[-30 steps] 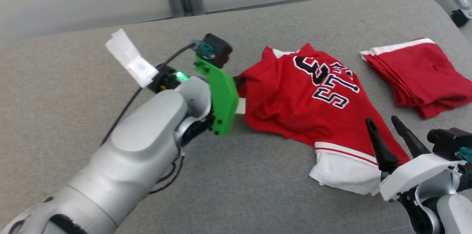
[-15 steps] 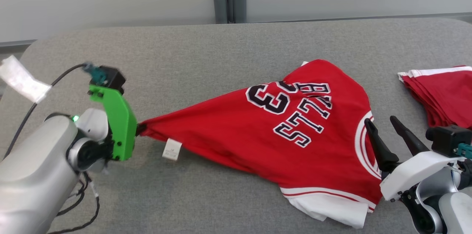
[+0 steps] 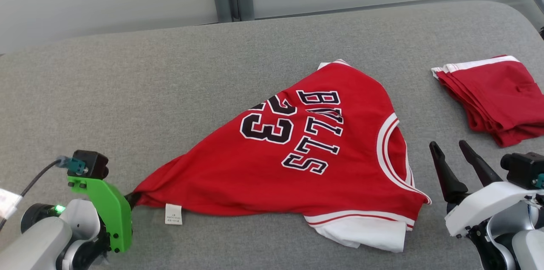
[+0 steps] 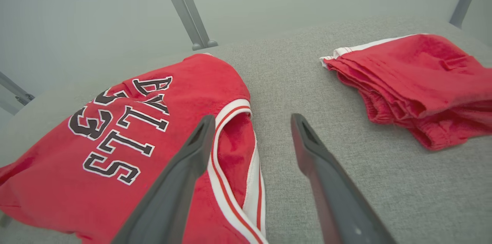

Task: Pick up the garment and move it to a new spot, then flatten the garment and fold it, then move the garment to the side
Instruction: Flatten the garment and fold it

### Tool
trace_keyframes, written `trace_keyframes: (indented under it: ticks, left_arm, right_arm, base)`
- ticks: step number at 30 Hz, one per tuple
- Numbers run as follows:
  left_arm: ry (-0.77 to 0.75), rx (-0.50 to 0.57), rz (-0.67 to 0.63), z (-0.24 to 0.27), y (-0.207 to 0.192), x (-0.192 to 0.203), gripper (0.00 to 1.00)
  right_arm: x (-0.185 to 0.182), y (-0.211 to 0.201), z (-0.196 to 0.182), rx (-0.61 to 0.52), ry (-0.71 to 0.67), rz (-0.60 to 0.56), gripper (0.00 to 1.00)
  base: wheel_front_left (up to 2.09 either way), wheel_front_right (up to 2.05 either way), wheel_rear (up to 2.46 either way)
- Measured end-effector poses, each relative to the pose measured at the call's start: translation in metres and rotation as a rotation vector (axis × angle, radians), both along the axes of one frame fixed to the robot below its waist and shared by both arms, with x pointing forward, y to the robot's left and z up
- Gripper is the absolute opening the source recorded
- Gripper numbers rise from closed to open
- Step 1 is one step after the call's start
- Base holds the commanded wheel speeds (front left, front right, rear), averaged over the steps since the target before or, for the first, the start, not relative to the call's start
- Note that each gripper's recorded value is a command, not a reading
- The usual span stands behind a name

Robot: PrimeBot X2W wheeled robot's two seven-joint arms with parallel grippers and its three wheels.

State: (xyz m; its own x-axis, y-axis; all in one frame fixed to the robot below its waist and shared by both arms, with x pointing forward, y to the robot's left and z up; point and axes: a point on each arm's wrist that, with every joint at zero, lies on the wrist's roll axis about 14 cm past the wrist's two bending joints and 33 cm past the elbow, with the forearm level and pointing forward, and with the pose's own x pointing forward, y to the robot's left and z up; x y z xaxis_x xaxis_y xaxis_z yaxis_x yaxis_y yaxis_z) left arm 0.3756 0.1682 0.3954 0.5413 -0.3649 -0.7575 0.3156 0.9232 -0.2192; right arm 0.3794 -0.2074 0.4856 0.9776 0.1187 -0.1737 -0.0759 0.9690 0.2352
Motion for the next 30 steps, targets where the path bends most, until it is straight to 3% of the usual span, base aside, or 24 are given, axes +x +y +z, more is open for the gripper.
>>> trace_keyframes:
  ticks: [1, 8, 17, 26, 30]
  left_arm:
    - [-0.032, -0.008, 0.003, 0.002, -0.001, 0.001, 1.00]
    - [-0.205, -0.018, 0.044, 0.027, 0.009, 0.005, 1.00]
    - [-0.583, -0.057, 0.283, 0.102, 0.043, 0.018, 1.00]
    - [-0.422, -0.185, 0.410, 0.057, 0.017, -0.014, 1.00]
    - [-0.421, -0.156, 0.434, 0.042, 0.015, -0.013, 1.00]
  right_arm:
    - [-0.001, -0.001, -0.001, 0.000, 0.004, -0.003, 1.00]
    - [0.004, 0.003, 0.003, -0.010, -0.005, 0.019, 1.00]
    - [0.013, 0.014, 0.041, 0.019, -0.152, 0.023, 1.00]
    - [0.012, 0.009, 0.034, 0.027, -0.137, -0.016, 1.00]
    - [0.011, 0.001, 0.038, 0.030, -0.161, -0.058, 1.00]
  base:
    - [0.00, 0.00, 0.00]
    - [0.00, 0.00, 0.00]
    - [0.00, 0.00, 0.00]
    - [0.00, 0.00, 0.00]
    - [0.00, 0.00, 0.00]
